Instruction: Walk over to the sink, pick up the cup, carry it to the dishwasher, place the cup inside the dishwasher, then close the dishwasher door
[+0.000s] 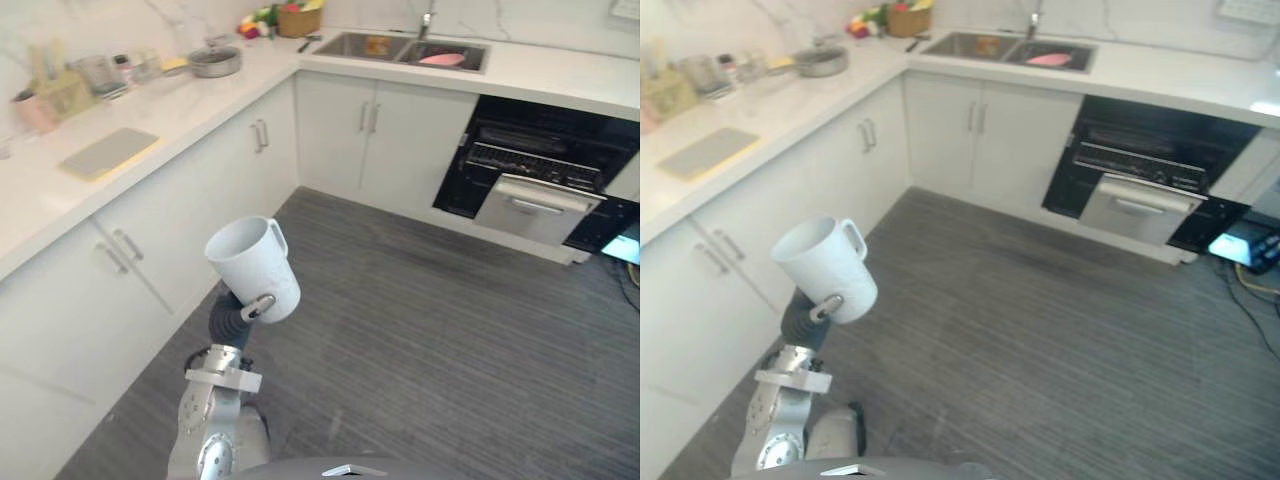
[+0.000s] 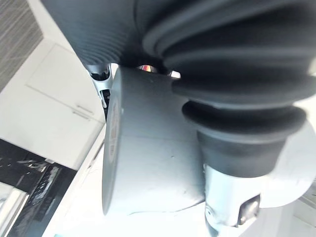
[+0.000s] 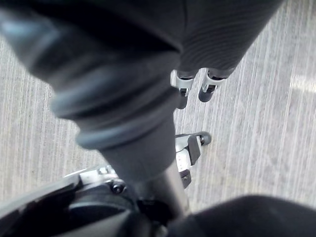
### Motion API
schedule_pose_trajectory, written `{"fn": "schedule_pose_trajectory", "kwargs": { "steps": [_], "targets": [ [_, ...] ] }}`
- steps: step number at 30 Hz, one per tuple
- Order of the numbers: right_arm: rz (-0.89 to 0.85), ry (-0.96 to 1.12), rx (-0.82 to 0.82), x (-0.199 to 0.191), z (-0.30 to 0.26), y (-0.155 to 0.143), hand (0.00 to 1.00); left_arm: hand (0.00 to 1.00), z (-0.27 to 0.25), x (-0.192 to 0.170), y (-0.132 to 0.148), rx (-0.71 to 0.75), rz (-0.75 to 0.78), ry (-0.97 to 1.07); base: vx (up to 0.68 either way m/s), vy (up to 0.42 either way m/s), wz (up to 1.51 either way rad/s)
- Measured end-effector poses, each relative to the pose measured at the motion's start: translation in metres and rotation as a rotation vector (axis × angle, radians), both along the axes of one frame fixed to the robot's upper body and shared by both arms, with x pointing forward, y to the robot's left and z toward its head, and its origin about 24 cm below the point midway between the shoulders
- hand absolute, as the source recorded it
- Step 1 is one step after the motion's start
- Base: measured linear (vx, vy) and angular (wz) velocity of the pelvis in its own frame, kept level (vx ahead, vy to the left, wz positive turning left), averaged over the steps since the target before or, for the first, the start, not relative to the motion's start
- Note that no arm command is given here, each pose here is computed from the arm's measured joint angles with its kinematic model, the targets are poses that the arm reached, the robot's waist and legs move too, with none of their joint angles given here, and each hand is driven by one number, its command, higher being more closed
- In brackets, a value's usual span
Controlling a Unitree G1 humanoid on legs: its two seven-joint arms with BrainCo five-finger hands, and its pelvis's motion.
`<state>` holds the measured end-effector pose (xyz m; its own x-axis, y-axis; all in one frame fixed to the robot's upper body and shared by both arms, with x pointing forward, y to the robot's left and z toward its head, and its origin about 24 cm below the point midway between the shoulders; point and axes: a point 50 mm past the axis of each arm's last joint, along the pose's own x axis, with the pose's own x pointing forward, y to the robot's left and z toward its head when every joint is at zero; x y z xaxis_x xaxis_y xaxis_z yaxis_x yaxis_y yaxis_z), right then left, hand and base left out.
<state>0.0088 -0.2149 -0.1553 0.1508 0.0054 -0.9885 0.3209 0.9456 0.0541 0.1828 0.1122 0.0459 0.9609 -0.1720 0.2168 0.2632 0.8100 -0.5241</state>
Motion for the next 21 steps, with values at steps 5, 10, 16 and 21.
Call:
{"fn": "schedule_pose_trajectory", "kwargs": {
  "steps": [5,10,16,21],
  "targets": [
    [-0.139,0.032,0.009,-0.014,-0.006,0.009,0.0,1.0,0.001,0.002,-0.009,0.032,-0.096,-0.037,0.45,0.308,-0.05],
    [-0.359,-0.022,0.061,-0.011,-0.013,0.025,0.0,1.0,0.009,0.009,-0.013,0.117,-0.236,-0.091,0.31,0.216,-0.06],
    [-0.361,-0.127,0.085,0.004,-0.011,0.022,0.0,1.0,0.03,0.021,-0.028,0.136,-0.317,-0.177,0.14,0.057,-0.27],
    [-0.346,-0.116,0.078,-0.001,-0.01,0.022,0.0,1.0,0.056,0.021,-0.042,0.116,-0.394,-0.299,0.1,-0.085,-0.09]
  ]
}}
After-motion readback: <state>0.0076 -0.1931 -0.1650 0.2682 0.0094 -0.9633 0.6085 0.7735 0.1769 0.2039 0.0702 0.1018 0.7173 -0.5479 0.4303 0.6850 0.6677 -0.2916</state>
